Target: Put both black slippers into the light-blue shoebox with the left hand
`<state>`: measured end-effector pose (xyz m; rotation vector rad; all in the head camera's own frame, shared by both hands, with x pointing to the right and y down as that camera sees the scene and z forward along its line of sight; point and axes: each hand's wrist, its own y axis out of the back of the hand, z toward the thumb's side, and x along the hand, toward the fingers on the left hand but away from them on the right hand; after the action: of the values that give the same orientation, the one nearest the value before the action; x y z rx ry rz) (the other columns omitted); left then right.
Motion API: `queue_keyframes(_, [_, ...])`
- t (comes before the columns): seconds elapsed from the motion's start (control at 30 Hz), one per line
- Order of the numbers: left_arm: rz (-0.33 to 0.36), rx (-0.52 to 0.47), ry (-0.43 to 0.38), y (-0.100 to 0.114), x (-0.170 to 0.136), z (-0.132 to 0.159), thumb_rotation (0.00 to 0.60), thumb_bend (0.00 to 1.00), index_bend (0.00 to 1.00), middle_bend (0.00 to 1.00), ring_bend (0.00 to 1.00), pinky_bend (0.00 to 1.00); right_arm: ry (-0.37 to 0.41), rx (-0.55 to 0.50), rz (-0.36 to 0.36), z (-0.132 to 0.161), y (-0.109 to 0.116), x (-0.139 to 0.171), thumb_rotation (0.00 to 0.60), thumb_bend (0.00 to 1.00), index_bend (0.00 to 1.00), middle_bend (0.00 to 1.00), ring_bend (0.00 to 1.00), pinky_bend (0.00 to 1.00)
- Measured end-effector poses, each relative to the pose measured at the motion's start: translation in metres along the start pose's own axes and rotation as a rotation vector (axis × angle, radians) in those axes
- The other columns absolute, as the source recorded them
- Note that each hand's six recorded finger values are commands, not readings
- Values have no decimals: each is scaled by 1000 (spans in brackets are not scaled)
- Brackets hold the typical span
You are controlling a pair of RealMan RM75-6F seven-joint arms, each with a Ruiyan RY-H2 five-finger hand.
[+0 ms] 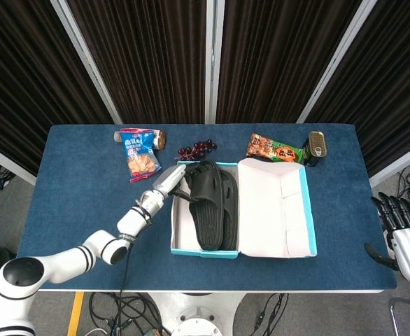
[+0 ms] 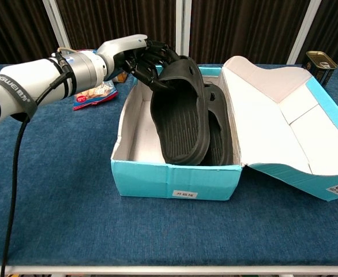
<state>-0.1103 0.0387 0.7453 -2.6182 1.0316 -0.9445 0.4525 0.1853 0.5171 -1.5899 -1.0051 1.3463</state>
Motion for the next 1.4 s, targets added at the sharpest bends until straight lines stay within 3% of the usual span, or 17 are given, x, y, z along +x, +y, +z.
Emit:
queue_keyframes(0.23, [-27, 55, 42, -5, 0, -5, 600, 97, 347, 504, 338, 452, -1, 0, -3, 0, 1, 1, 600, 132, 0, 36, 0, 0])
queue_keyframes(0.37, [-38, 130, 53, -7, -1, -7, 600, 93, 229, 339, 184, 437, 1, 0, -2, 0, 1, 1, 600, 132, 0, 36, 0, 0])
queue_keyframes(0.5, [-28, 201, 37, -6, -4, -4, 600, 94, 149, 140, 24, 265, 6, -1, -2, 1, 1, 0, 600, 132, 0, 37, 0, 0])
queue_keyframes(0.57, [-17, 255, 24, -4, -6, -2, 600, 93, 128, 82, 0, 186, 8, -2, -3, 1, 1, 0, 600, 133, 0, 37, 0, 0])
queue_keyframes(0.73, [-22, 406, 2, 1, -10, 2, 600, 93, 81, 15, 0, 147, 8, -5, -6, 0, 2, 1, 600, 134, 0, 36, 0, 0])
queue_keyframes(0.97, [-16, 622, -45, 19, -26, 22, 600, 93, 80, 0, 0, 115, 8, -6, -17, -3, 4, 5, 600, 135, 0, 36, 0, 0])
queue_keyframes(1.13, [-7, 660, -90, 35, -46, 46, 600, 98, 156, 40, 0, 115, 6, -10, -17, -4, 3, 6, 600, 135, 0, 37, 0, 0])
queue_keyframes(1.3, [-16, 687, -150, 50, -69, 73, 600, 247, 242, 111, 0, 114, 12, -13, -17, -3, 1, 5, 600, 134, 0, 36, 0, 0])
queue_keyframes(1.4, [-57, 721, -183, 46, -72, 81, 600, 356, 261, 128, 0, 113, 17, -13, -15, -2, 0, 4, 600, 135, 0, 36, 0, 0])
